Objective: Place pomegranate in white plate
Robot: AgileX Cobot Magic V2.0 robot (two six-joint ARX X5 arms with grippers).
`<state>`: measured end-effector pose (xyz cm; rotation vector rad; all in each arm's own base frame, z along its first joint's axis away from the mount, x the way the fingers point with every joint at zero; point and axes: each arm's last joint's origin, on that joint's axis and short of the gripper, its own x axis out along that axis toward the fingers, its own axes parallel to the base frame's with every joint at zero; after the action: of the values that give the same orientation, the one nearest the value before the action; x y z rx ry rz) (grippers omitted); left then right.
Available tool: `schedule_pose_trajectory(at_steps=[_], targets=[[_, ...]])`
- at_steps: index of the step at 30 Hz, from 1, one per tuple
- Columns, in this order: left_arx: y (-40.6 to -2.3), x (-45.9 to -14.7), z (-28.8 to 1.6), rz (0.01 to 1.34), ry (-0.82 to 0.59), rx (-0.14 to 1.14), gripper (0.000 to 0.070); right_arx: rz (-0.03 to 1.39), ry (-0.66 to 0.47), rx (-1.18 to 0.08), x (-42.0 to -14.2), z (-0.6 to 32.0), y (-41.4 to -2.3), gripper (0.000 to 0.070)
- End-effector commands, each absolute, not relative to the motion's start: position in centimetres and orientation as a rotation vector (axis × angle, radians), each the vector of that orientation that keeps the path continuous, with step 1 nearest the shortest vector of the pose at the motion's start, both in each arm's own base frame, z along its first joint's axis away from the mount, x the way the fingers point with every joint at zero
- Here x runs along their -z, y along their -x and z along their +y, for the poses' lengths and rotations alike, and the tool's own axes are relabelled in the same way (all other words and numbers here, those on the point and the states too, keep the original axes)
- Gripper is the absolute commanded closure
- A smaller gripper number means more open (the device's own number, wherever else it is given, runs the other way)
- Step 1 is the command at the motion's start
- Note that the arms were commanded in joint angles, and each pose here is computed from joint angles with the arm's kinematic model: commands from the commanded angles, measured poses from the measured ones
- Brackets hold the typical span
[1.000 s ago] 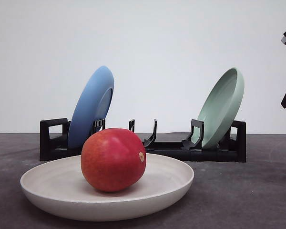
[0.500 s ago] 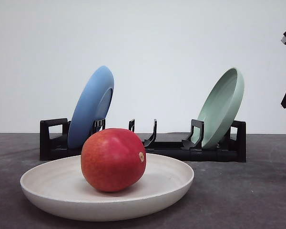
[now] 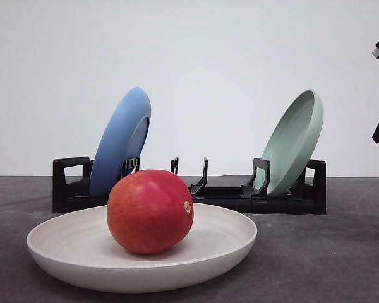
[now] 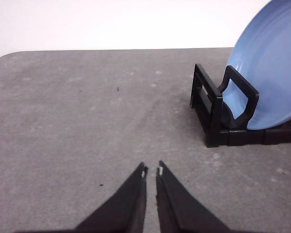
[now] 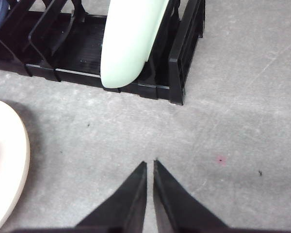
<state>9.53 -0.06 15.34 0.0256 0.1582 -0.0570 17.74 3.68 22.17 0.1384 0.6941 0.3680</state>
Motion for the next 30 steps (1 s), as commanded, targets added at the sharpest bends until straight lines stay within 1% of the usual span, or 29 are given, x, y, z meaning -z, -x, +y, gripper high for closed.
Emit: schedule_pose_trajectory(at_steps=[1, 8, 17, 21, 23, 26, 28, 30], targets=[[-9.6, -15.2, -0.1, 0.154, -0.037, 0.056, 0.0683, 0.691, -0.141, -0.370, -22.2, 3.7, -17.8, 0.0683], [-9.6, -15.2, -0.1, 0.153, -0.037, 0.056, 0.0683, 0.685, -0.140, -0.370, -22.2, 3.7, -17.8, 0.0683], [-9.6, -15.2, -0.1, 0.153, -0.037, 0.056, 0.0683, 0.633, -0.138, -0.376, -22.6, 3.8, -18.1, 0.0683], [-9.6, -15.2, -0.1, 0.153, -0.037, 0.056, 0.0683, 0.552, -0.039, -0.385, -23.5, 3.6, -17.4, 0.0683], [-9.6, -15.2, -0.1, 0.153, -0.037, 0.056, 0.0683, 0.501, 0.004, -0.348, -23.8, 3.3, -16.6, 0.0683], [-9.6, -15.2, -0.1, 0.153, -0.037, 0.056, 0.0683, 0.420, 0.042, -0.227, -23.3, 2.6, -14.9, 0.0683], [-9.6, -15.2, -0.1, 0.153, -0.037, 0.056, 0.0683, 0.377, 0.033, -0.139, -22.4, 2.0, -13.6, 0.0683], [-9.6, -15.2, -0.1, 0.153, -0.037, 0.056, 0.0683, 0.344, 0.015, -0.079, -21.3, 1.5, -12.5, 0.0683]])
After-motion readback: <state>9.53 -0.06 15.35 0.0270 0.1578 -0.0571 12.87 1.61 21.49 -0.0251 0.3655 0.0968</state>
